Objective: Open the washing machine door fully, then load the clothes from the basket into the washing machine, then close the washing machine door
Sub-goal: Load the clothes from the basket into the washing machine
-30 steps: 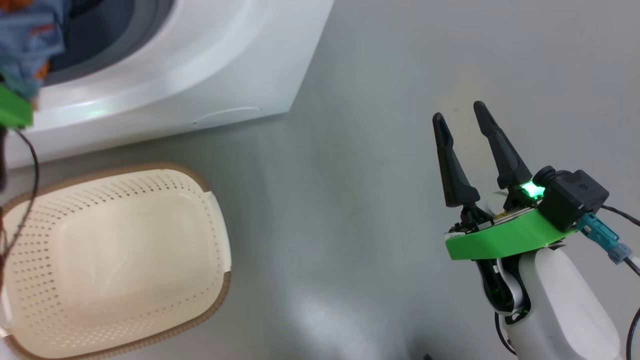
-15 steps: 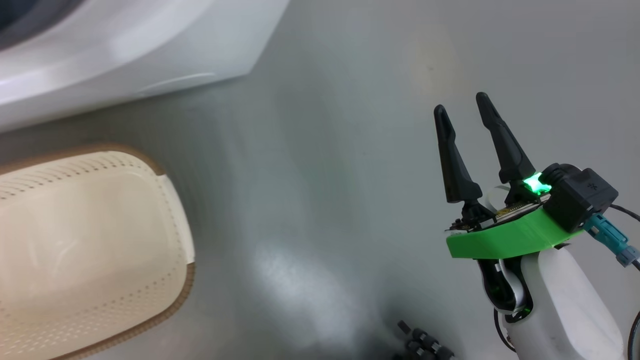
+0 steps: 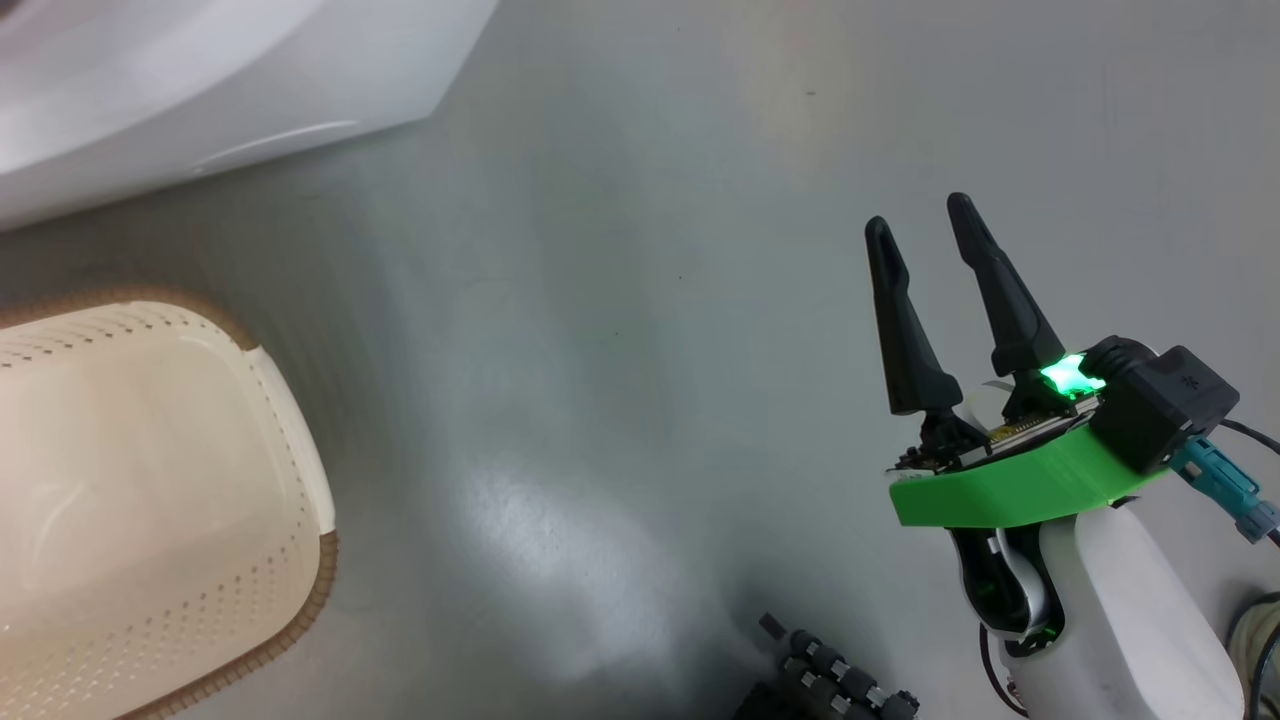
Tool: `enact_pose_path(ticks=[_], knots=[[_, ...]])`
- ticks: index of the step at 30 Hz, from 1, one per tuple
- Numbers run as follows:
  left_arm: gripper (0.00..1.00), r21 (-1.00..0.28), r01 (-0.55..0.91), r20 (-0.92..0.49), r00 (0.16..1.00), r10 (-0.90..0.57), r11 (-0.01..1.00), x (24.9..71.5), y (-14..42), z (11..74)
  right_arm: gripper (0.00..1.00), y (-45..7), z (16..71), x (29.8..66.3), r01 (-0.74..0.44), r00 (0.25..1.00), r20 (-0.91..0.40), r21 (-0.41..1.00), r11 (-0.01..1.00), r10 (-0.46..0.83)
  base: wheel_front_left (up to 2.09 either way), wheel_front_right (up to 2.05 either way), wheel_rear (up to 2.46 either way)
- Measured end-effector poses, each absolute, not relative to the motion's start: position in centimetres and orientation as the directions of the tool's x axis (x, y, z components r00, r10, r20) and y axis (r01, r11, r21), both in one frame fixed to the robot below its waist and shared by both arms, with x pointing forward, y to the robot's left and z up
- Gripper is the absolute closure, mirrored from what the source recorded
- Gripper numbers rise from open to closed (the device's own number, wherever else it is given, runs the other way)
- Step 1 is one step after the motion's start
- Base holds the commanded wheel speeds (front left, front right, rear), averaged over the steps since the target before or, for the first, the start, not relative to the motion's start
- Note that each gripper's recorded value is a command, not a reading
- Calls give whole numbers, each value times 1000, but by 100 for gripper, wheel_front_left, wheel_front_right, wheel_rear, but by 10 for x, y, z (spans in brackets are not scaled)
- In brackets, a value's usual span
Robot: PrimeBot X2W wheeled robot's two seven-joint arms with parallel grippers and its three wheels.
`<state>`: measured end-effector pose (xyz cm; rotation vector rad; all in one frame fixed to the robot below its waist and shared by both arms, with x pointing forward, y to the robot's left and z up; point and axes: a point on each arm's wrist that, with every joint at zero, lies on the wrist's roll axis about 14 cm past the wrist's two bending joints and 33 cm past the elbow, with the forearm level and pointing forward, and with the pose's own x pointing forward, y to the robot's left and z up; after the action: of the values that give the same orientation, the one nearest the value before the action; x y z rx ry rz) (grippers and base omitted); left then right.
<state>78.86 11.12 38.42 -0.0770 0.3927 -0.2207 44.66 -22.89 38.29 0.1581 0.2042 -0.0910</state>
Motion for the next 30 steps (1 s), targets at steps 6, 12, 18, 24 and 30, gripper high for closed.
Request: enact_pose_path(ticks=[6, 12, 18, 24, 30], knots=[[0, -165, 186, -646, 721, -249, 969, 767, 110, 344, 0, -224, 378, 448, 102, 974, -218, 174, 979, -63, 0, 0, 0], [0, -204, 206, -641, 711, -290, 957, 766, 107, 349, 0, -221, 375, 449, 96, 973, -223, 182, 979, -54, 0, 0, 0], [0, -221, 204, -547, 783, -294, 954, 764, 115, 358, 0, -219, 377, 452, 90, 975, -215, 189, 978, -49, 0, 0, 0], [0, -247, 209, -456, 836, -304, 946, 754, 113, 373, 0, -214, 386, 454, 72, 981, -190, 200, 977, -34, 0, 0, 0], [0, -240, 227, -380, 873, -307, 944, 726, 106, 377, 0, -208, 402, 452, 47, 987, -159, 195, 980, -16, 0, 0, 0]])
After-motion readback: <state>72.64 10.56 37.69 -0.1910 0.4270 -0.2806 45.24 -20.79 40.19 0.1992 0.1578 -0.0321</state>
